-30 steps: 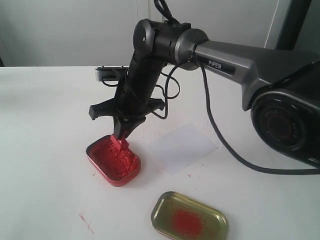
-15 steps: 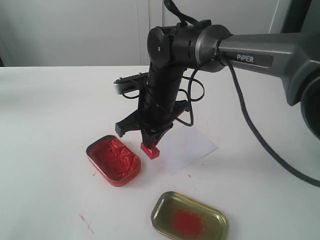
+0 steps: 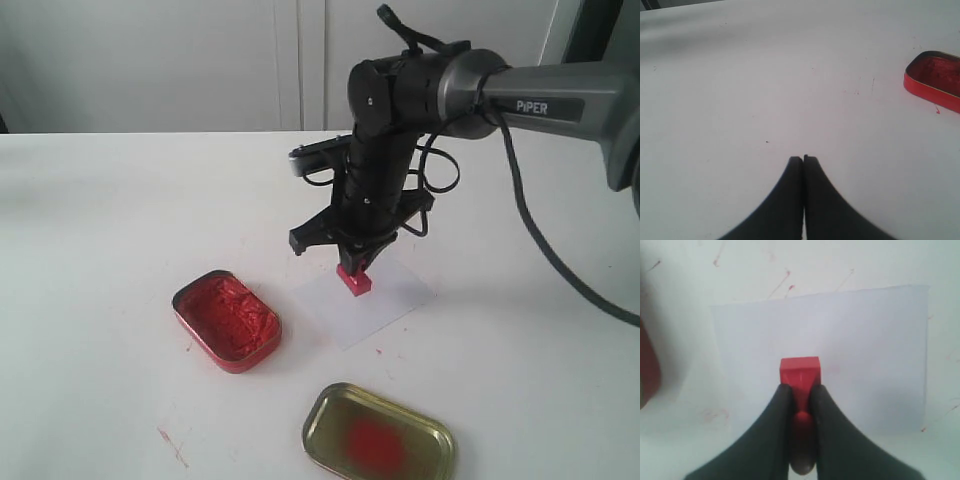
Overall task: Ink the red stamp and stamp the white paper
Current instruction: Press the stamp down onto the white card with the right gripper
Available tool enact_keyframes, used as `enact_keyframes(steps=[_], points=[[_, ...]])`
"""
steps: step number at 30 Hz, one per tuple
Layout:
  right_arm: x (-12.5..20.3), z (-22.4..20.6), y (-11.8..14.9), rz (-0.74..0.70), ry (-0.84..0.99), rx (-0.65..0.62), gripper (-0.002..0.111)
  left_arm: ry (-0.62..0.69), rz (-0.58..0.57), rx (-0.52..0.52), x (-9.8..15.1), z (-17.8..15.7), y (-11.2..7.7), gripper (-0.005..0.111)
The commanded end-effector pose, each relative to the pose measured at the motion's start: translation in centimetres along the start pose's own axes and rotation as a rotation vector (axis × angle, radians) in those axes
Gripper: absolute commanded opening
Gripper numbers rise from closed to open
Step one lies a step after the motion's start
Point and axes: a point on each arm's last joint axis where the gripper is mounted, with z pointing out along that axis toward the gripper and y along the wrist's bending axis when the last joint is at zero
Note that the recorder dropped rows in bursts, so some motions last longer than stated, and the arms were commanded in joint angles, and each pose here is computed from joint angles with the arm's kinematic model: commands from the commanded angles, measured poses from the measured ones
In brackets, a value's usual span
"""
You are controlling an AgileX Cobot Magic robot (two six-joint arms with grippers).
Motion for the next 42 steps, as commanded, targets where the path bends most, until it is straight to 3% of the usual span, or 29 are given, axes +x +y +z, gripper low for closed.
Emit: enact_keyframes(steps=[1, 26, 42], points=[[-0.3, -0.6, -0.9, 0.045, -0.049, 0.052, 0.000, -0.006, -0.005, 0.000, 0.1, 0.0, 0.0, 0.000], [0.0, 2.6, -1.3, 0.044, 0.036, 0.085, 0.000, -0.006, -0.005, 0.000, 0.1, 0.0, 0.0, 0.000], [2.0, 8.6, -1.7, 0.050, 0.272, 0.096, 0.000, -0.006, -0.005, 0.000, 0.1, 0.0, 0.0, 0.000]])
